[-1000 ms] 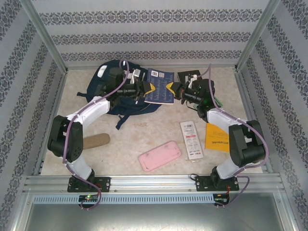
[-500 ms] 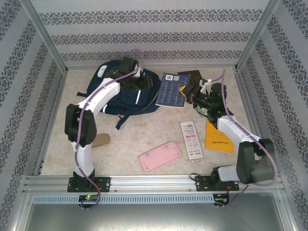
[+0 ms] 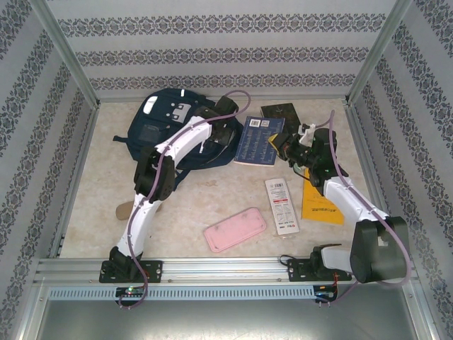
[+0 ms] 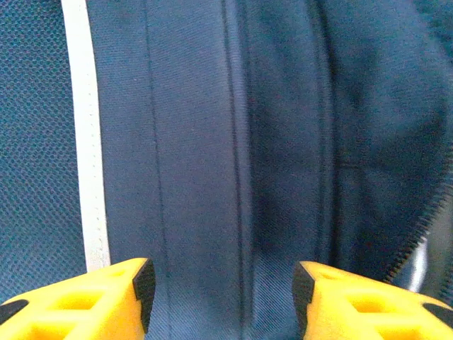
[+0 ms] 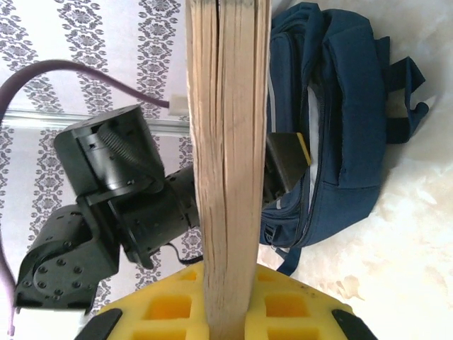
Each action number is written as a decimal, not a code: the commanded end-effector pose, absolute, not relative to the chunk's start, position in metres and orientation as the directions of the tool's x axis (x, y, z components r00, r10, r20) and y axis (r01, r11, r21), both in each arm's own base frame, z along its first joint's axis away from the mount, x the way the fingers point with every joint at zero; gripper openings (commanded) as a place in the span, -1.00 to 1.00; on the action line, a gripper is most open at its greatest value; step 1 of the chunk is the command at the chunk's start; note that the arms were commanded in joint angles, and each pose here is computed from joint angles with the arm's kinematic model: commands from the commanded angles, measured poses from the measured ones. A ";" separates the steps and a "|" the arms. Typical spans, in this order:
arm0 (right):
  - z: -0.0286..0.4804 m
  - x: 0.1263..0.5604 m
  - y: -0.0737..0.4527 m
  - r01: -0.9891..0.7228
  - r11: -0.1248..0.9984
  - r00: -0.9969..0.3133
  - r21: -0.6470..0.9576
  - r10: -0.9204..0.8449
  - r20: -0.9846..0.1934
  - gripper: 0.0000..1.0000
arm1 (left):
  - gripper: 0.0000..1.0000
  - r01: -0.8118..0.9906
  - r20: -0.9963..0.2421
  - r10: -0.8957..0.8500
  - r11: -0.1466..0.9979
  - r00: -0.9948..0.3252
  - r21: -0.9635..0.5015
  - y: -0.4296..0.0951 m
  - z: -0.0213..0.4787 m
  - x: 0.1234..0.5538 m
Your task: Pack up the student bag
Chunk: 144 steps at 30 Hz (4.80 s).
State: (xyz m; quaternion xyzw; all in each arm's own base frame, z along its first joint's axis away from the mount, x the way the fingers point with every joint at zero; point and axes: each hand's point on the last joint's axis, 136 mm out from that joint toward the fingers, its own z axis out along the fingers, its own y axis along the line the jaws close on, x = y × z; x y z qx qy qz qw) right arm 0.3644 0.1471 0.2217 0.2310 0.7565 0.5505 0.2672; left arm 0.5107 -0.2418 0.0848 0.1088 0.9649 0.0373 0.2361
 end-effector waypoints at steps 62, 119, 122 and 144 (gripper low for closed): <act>0.136 0.583 0.399 0.106 0.184 -0.761 0.977 0.647 -0.039 -1.00 | -1.00 0.299 -0.679 -0.200 0.785 -0.706 -0.542 -0.227 0.362 0.504; 0.073 0.501 0.085 0.311 0.922 -0.845 0.233 0.380 -0.377 -1.00 | 0.05 0.052 -0.525 -0.165 0.926 -0.835 -0.374 -0.170 0.215 0.463; 0.060 0.506 0.072 0.345 0.928 -0.859 0.144 0.373 -0.349 -1.00 | 0.07 0.060 -0.523 -0.174 0.914 -0.834 -0.401 -0.172 0.219 0.453; 0.032 0.476 0.162 0.294 0.932 -0.934 0.214 0.328 -0.143 -0.93 | 0.10 0.149 -0.475 -0.128 0.851 -0.871 -0.503 -0.191 0.217 0.418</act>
